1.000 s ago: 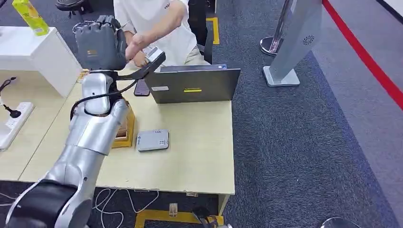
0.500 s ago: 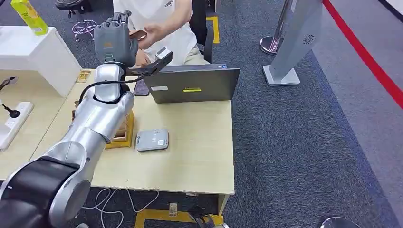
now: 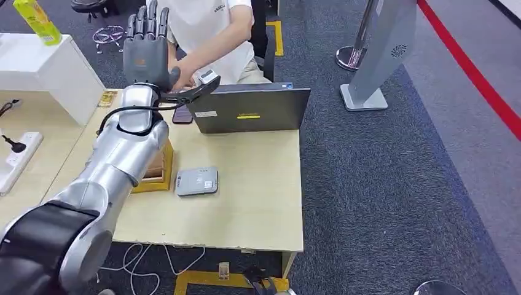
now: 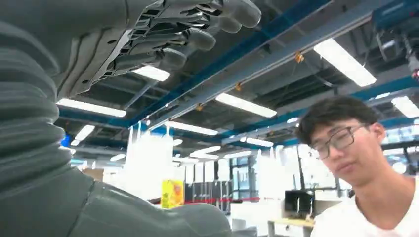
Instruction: Pass the card to the sensor for recognition and then transmit it.
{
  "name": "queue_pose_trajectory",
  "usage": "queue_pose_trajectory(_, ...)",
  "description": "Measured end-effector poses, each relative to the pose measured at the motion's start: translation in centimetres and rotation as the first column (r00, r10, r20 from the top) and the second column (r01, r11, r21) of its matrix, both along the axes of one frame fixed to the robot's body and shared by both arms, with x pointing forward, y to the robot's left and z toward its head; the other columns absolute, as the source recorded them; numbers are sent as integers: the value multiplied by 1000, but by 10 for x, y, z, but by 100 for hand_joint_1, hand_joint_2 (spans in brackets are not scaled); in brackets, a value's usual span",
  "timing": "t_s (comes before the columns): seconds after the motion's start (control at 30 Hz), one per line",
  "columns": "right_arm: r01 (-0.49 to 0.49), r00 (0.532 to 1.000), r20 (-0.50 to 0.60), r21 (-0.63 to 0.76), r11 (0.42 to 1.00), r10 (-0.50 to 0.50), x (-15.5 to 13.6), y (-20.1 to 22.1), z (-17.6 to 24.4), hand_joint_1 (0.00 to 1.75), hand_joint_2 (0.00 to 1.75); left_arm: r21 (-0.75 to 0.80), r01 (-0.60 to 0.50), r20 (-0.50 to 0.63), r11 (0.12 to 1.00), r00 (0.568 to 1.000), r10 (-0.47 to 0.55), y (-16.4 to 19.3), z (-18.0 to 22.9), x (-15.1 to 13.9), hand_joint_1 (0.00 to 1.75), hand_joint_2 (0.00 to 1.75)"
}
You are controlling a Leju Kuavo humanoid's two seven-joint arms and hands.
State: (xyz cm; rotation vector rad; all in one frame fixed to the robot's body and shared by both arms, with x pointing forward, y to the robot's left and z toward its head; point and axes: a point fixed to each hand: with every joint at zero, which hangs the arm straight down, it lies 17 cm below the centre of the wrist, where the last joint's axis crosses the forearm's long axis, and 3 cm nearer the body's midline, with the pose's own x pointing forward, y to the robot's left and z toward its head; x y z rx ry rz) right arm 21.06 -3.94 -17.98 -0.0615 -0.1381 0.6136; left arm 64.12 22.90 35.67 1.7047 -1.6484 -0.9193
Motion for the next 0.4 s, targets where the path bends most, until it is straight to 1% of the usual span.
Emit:
queue_pose_trajectory(0.07,-6,1000,6,11,1000,6,1,2,0,0,0,47,-47,18,998,999,46,61,-15,-8,0,175)
queue_pose_trajectory(0.17,-9,1000,9,16,1000,9,1,2,0,0,0,78,-107,8,991,994,106,140,-36,-25,0,175)
queue_pose_trajectory(0.27,-10,1000,9,16,1000,10,1,2,-1,0,0,112,-157,19,981,988,156,181,-39,-39,0,175)
queue_pose_trajectory(0.4,-11,1000,9,17,1000,11,1,2,-1,0,0,155,-196,33,968,981,194,204,-39,-48,0,175)
